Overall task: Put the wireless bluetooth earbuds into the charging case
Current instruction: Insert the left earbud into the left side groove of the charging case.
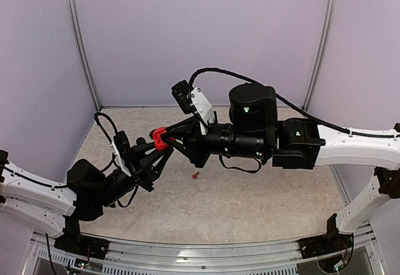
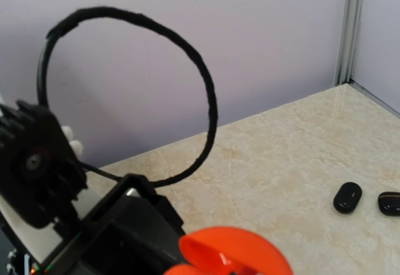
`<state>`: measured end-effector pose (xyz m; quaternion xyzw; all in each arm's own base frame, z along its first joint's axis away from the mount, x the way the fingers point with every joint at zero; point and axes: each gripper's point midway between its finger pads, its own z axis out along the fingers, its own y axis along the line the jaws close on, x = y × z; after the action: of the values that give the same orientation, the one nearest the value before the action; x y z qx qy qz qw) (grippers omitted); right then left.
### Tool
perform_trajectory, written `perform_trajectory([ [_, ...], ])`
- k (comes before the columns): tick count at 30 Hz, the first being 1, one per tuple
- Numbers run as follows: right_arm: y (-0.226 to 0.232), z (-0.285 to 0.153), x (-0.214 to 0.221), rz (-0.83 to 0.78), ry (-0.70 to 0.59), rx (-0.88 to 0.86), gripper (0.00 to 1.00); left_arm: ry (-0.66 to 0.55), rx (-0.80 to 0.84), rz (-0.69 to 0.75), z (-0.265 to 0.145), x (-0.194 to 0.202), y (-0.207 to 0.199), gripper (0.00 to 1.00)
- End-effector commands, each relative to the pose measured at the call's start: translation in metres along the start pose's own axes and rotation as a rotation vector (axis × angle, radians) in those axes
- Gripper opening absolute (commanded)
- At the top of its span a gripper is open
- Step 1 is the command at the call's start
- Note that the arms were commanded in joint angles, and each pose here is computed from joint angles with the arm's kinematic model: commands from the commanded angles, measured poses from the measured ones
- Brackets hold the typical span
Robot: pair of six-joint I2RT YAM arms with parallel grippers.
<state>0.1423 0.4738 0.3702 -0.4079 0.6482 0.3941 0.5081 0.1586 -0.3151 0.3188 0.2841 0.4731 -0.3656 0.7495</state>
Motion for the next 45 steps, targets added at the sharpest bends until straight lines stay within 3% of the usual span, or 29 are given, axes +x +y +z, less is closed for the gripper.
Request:
perform_trajectory([
  [1, -0.009, 0.000, 0.012, 0.038, 0.028, 0.069, 0.01, -0.043, -0.018, -0.002, -0.003, -0.011, 0.003, 0.00],
  [6, -0.017, -0.001, 0.016, 0.070, 0.035, 0.109, 0.03, -0.054, -0.019, -0.004, -0.002, -0.013, 0.003, 0.00],
  [9, -0.016, 0.001, 0.020, 0.074, 0.047, 0.101, 0.11, -0.059, -0.017, -0.004, -0.001, -0.014, 0.002, 0.00],
  [17, -0.020, 0.002, 0.029, 0.103, 0.072, 0.120, 0.14, -0.081, -0.020, -0.016, -0.002, -0.019, 0.003, 0.00],
  [26, -0.018, 0.001, 0.026, 0.099, 0.061, 0.100, 0.32, -0.096, 0.007, -0.036, -0.002, -0.022, 0.001, 0.00],
  [36, 0.010, -0.031, -0.011, -0.075, -0.049, -0.072, 0.54, -0.058, 0.084, -0.062, -0.004, -0.014, -0.005, 0.00],
  [42, 0.026, -0.055, -0.022, -0.229, -0.063, -0.176, 0.55, -0.030, 0.189, -0.081, -0.007, -0.013, -0.011, 0.00],
  [45, 0.022, -0.065, -0.023, -0.278, -0.044, -0.181, 0.50, -0.008, 0.283, -0.092, -0.009, -0.014, -0.021, 0.00],
])
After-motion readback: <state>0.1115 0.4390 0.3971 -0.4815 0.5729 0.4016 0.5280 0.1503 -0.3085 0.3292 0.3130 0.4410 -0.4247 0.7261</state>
